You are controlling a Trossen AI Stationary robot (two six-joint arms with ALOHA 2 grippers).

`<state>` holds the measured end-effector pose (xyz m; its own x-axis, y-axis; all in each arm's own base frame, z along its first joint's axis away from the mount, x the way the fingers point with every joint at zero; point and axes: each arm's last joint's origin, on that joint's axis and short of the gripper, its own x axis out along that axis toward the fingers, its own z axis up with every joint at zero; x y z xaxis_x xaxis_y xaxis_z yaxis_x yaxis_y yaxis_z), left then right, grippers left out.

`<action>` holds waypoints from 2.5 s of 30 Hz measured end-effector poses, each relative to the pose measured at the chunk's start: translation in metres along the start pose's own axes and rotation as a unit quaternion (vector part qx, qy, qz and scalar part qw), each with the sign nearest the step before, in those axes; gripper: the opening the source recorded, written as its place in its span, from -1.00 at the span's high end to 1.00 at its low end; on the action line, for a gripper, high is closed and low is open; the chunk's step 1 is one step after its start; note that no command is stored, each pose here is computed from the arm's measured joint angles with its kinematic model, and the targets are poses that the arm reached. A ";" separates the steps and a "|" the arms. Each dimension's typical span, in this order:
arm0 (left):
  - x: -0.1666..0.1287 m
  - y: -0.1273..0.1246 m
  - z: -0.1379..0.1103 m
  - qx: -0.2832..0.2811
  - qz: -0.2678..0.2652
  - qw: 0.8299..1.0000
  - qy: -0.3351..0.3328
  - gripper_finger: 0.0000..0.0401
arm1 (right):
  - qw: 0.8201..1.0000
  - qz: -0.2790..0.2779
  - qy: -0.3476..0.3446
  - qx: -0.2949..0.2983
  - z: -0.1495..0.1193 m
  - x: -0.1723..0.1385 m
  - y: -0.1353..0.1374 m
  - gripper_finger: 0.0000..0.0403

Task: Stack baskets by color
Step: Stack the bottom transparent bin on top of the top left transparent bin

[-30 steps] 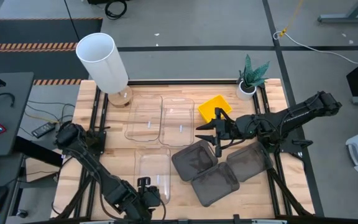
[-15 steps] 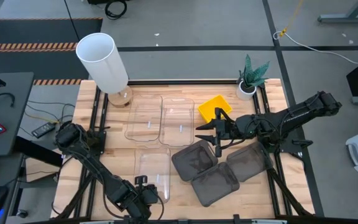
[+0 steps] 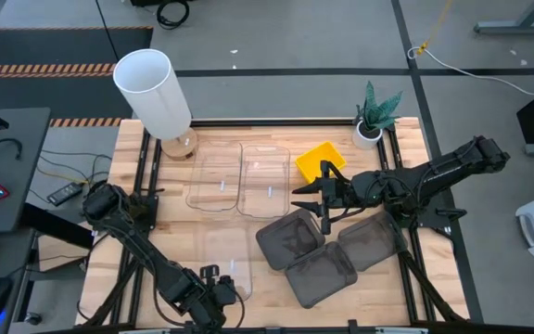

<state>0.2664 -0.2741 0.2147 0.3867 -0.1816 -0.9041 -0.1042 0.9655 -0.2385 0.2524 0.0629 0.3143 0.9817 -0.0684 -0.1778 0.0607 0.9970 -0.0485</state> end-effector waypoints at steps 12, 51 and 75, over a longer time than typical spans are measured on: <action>-0.034 -0.029 0.006 -0.001 -0.046 0.999 -0.009 0.98 | 1.000 0.000 0.000 0.000 0.000 0.000 0.000 0.35; -0.196 -0.013 0.045 0.058 0.114 0.986 -0.109 0.99 | 1.000 0.000 0.001 0.000 0.000 0.000 0.000 0.35; -0.192 0.096 0.042 0.123 0.225 0.966 -0.030 0.99 | 1.000 0.006 0.007 0.002 -0.009 0.001 0.001 0.35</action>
<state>0.2200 -0.1383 0.3805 0.4067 0.2718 -0.8722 -0.0563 0.9604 0.2730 0.2514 0.0639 0.3055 0.9797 -0.0574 -0.1919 0.0502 0.9978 -0.0422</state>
